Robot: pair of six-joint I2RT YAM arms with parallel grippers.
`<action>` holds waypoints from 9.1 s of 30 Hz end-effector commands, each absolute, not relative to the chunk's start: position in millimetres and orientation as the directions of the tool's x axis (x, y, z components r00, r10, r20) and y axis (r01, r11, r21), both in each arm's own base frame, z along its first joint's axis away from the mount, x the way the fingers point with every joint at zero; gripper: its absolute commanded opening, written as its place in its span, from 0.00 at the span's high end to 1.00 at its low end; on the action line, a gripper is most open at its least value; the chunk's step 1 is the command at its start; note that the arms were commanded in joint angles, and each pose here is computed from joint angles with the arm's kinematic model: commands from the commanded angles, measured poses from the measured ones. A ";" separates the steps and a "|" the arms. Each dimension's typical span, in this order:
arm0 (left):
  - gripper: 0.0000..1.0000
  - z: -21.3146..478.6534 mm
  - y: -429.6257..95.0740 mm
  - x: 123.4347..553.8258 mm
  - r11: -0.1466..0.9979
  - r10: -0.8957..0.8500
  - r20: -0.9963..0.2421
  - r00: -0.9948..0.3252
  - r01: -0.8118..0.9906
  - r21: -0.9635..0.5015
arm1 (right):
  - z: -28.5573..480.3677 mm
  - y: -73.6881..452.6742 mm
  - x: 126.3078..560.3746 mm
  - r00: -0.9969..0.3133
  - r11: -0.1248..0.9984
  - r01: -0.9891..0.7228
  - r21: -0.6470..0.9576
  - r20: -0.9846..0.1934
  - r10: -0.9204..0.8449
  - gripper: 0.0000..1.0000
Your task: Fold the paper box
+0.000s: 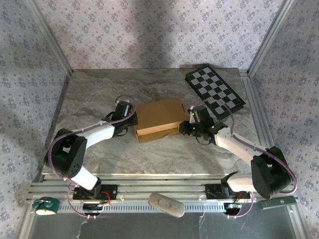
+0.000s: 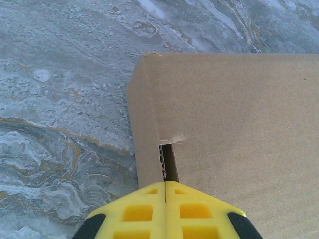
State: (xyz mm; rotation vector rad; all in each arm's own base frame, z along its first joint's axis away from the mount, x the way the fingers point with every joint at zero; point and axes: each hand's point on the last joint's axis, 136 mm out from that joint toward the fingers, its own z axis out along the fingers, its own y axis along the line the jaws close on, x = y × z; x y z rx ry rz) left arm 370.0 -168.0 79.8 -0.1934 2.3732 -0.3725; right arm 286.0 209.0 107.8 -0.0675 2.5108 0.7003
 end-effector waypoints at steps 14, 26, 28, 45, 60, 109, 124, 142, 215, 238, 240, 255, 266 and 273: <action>1.00 104.3 -171.1 379.9 0.917 -0.328 -0.686 -0.650 -0.046 -0.396 | 98.1 385.9 250.1 -0.628 0.758 -0.590 0.276 -0.747 -0.217 0.60; 1.00 106.8 -179.3 384.8 0.900 -0.348 -0.674 -0.652 -0.031 -0.435 | 74.1 437.4 265.3 -0.616 0.770 -0.588 0.247 -0.754 -0.228 0.57; 1.00 107.3 -180.7 384.7 0.899 -0.347 -0.672 -0.654 -0.027 -0.437 | 68.9 435.7 268.0 -0.628 0.786 -0.568 0.245 -0.746 -0.221 0.58; 1.00 111.2 -180.1 378.4 0.898 -0.338 -0.684 -0.647 -0.003 -0.441 | 53.5 420.6 287.1 -0.706 0.804 -0.509 0.309 -0.684 -0.183 0.95; 1.00 98.4 -183.7 350.3 0.889 -0.335 -0.664 -0.669 0.009 -0.458 | 53.0 417.9 285.2 -0.740 0.785 -0.538 0.308 -0.617 -0.266 0.99; 0.51 145.0 -174.6 501.4 0.924 -0.255 -0.459 -0.851 -0.073 -0.376 | 94.6 219.3 289.3 -0.843 0.728 0.395 0.560 -0.094 0.530 0.63; 0.52 81.7 -206.9 470.4 0.973 -0.050 -0.325 -0.944 0.027 -0.228 | 86.5 114.0 337.6 -0.734 0.618 0.516 0.593 -0.065 0.676 0.51; 0.53 128.2 -210.5 433.3 0.957 -0.100 -0.356 -0.929 0.008 -0.289 | 59.0 109.6 383.2 -0.746 0.625 0.608 0.489 0.083 0.661 0.71; 0.58 111.0 -265.1 347.8 0.889 -0.025 -0.224 -0.974 0.081 -0.451 | 26.3 115.8 371.0 0.196 -0.299 0.941 0.158 0.464 0.864 0.65; 0.58 90.0 -257.6 371.1 0.897 -0.007 -0.210 -0.978 0.086 -0.434 | 22.5 125.0 379.7 0.177 -0.269 0.951 0.153 0.443 0.879 0.93; 0.58 88.4 -257.1 370.2 0.898 -0.006 -0.207 -0.978 0.086 -0.432 | 23.9 124.1 380.8 0.180 -0.273 0.949 0.158 0.437 0.881 0.95; 0.41 123.6 -262.5 388.4 0.893 0.104 -0.302 -0.948 0.222 -0.392 | 29.5 122.1 384.8 0.207 -0.288 0.947 0.140 0.420 0.884 1.00; 0.42 110.3 -313.6 382.2 0.811 0.362 -0.293 -0.885 0.454 -0.369 | 31.0 123.8 389.7 0.208 -0.279 0.953 0.120 0.410 0.888 1.00; 0.43 83.3 -320.2 351.3 0.798 0.476 -0.241 -0.846 0.531 -0.286 | 36.4 120.1 386.7 0.234 -0.288 0.954 0.089 0.381 0.894 1.00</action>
